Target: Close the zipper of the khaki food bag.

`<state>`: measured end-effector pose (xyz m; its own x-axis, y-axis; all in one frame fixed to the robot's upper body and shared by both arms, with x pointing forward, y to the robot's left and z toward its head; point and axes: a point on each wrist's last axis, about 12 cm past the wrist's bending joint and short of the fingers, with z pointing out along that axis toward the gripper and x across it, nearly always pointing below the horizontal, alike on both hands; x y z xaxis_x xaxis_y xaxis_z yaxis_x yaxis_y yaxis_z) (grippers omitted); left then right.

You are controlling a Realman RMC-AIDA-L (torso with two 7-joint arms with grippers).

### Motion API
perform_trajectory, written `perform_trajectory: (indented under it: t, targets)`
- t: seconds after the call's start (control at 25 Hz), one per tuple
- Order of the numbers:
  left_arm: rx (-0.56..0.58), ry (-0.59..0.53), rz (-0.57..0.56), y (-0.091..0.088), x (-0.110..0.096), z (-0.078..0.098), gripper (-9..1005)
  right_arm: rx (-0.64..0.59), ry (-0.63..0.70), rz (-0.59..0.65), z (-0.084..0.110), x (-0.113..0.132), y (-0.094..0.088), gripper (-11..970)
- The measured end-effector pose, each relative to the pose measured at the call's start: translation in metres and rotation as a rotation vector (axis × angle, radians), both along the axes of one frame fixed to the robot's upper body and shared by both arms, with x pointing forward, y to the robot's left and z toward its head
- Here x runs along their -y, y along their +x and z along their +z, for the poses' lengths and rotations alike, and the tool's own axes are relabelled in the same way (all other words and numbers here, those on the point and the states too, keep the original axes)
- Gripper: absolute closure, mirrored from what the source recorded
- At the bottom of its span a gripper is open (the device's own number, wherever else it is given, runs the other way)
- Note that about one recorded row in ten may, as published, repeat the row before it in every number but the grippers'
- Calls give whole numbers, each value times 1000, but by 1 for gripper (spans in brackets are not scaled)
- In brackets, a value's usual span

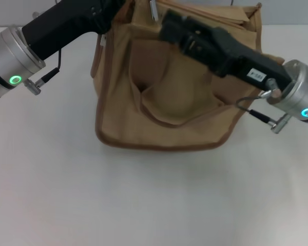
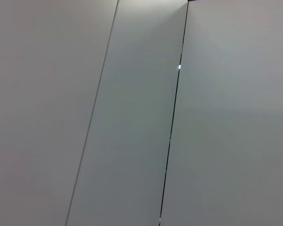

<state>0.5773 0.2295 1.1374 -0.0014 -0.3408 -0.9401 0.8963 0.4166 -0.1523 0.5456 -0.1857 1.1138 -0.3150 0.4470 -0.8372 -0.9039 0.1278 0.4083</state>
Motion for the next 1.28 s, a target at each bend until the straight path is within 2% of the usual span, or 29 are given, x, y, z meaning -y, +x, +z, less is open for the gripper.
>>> perform_trajectory:
  t: [0.2,0.52,0.84,1.28]
  targets:
    - [-8,-4,-5,0,2,-1,954,-14,-5,-61,-2,7,4,425]
    - [2,-9,-33,-3,4,0,953,-56,-69,-92,-4,-6,20,424]
    - [2,-14,-40,-4,6,-1,952,-53,-115,-17,0,-26,24,424]
    - [10,-21,-47,-4,6,0,950,-62,-117,-37,-1,-25,27,446]
